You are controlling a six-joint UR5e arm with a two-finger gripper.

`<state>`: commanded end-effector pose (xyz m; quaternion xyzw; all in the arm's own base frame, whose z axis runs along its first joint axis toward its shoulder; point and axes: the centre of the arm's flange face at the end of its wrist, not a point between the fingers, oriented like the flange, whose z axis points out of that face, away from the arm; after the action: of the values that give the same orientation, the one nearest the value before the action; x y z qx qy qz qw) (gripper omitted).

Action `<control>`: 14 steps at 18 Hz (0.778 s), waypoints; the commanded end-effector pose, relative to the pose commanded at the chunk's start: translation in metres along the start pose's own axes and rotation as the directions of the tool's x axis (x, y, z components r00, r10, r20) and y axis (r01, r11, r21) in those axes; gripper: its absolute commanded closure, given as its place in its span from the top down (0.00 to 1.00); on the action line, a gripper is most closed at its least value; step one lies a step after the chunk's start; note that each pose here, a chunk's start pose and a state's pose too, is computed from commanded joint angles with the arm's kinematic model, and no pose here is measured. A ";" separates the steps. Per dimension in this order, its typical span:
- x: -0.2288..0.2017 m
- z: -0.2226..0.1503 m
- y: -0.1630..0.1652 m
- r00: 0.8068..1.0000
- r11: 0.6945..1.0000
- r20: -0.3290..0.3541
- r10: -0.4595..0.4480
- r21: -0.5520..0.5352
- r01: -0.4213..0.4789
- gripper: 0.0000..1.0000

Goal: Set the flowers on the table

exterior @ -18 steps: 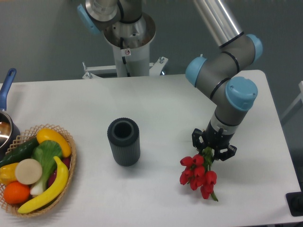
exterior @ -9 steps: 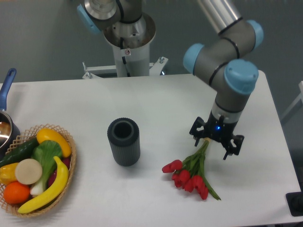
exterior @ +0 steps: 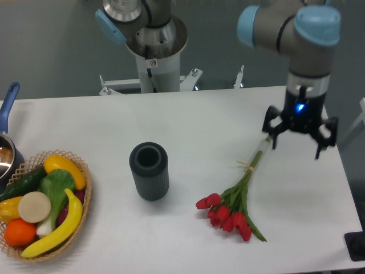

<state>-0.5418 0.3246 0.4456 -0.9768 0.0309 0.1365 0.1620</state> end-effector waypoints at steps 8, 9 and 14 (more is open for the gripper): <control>0.000 -0.049 0.063 0.961 0.961 -0.097 0.260 -0.070 -0.268 1.00; 0.000 -0.057 0.072 0.954 0.955 -0.108 0.280 -0.071 -0.288 1.00; 0.000 -0.076 0.102 0.935 0.937 -0.138 0.327 -0.080 -0.340 1.00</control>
<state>-0.5332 0.2036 0.4835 -0.9709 0.1991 0.1032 0.0841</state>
